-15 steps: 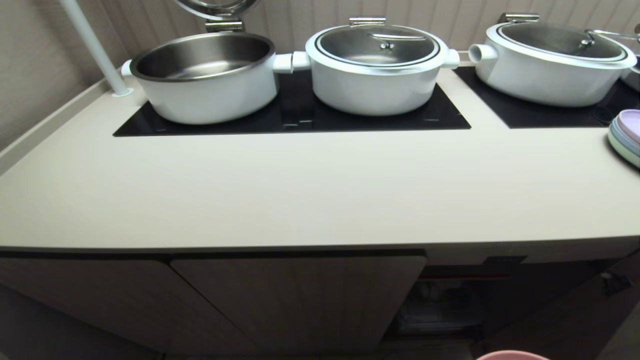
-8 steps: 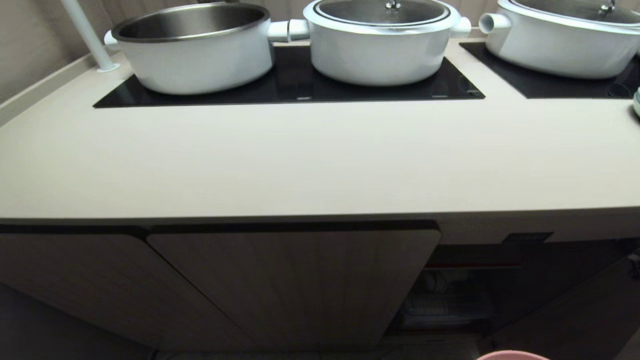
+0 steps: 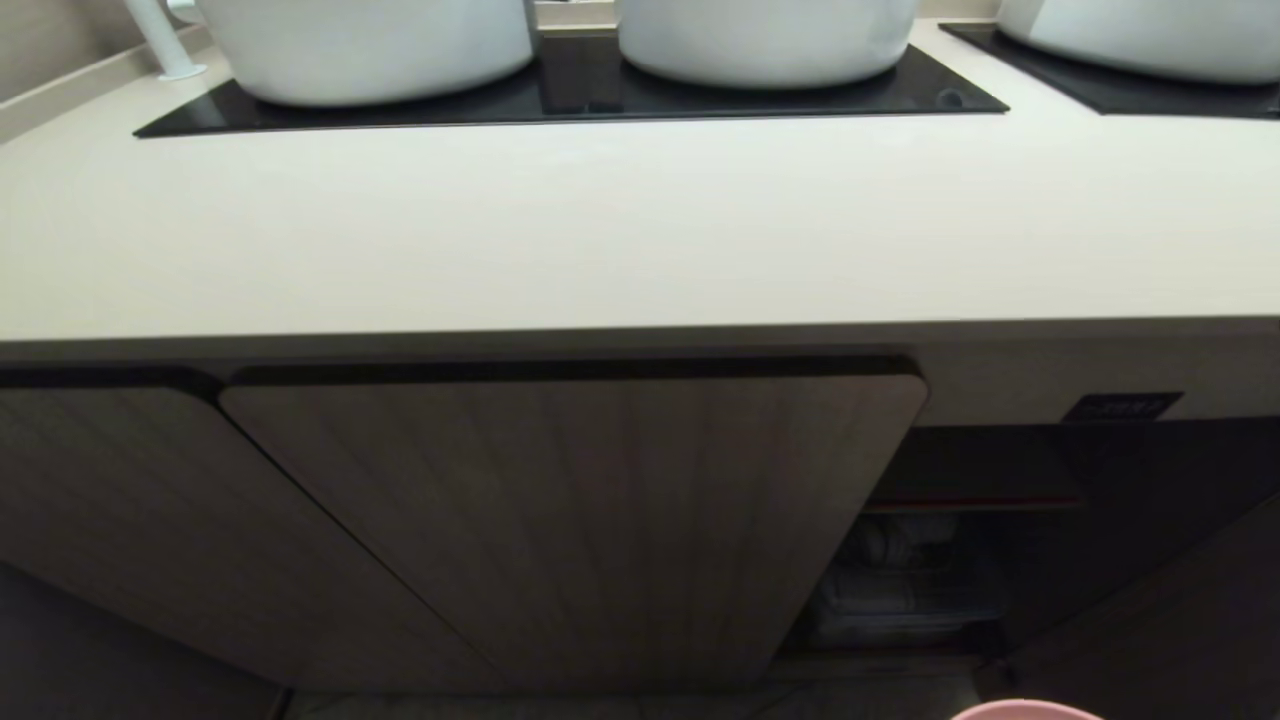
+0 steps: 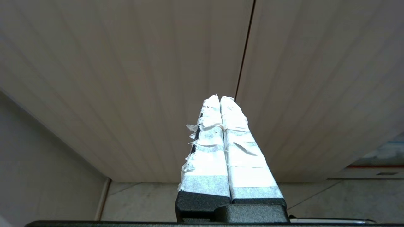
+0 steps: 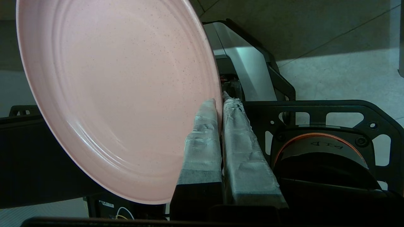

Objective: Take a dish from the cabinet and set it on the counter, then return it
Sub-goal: Put it back into the cabinet

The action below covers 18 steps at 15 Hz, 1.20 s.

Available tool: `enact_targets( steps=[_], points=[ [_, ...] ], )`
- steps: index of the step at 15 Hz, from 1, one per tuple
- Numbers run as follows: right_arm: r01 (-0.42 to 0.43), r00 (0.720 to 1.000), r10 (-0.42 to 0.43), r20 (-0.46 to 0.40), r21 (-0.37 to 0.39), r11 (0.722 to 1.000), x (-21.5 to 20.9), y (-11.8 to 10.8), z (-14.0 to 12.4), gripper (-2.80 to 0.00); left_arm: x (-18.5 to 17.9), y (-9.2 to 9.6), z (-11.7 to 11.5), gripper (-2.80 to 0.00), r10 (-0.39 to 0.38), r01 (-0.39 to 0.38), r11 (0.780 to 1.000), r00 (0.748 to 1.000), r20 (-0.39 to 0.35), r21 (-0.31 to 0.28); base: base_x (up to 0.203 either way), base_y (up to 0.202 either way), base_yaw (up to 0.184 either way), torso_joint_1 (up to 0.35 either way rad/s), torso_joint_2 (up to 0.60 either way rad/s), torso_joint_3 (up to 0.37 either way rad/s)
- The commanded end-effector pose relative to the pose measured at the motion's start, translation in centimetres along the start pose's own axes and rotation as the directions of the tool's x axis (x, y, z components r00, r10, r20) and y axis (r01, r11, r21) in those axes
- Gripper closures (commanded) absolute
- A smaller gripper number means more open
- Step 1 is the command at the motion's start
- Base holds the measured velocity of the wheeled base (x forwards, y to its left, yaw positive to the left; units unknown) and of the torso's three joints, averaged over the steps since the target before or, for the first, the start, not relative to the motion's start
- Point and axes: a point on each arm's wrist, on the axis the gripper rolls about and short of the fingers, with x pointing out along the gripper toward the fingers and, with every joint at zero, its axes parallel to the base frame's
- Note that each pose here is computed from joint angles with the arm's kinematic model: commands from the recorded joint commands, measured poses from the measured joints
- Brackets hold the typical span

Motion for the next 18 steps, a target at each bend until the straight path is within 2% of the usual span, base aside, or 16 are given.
enact_targets(
  steps=[1, 13, 18],
  points=[
    [0.001, 1.000, -0.001, -0.007, 0.005, 1.000, 0.04, -0.04, -0.09, 0.00, 0.00, 0.00, 0.01, 0.00, 0.000, 0.000, 1.000, 1.000, 0.001, -0.002, 0.000, 0.000, 0.000, -0.201, 0.48, 0.290],
    [0.009, 1.000, -0.009, -0.010, 0.014, 1.000, 0.22, -0.15, -0.23, 0.00, 0.00, 0.00, 0.00, 0.00, 0.000, 0.000, 1.000, 1.000, 0.000, -0.002, 0.000, 0.000, 0.000, -0.153, 0.45, 0.298],
    [0.013, 1.000, -0.013, -0.009, 0.020, 1.000, 0.25, -0.17, -0.25, 0.00, 0.00, 0.00, 0.00, 0.00, 0.000, 0.000, 1.000, 1.000, 0.000, -0.002, 0.000, 0.000, 0.000, -0.019, 0.08, 0.061]
  ],
)
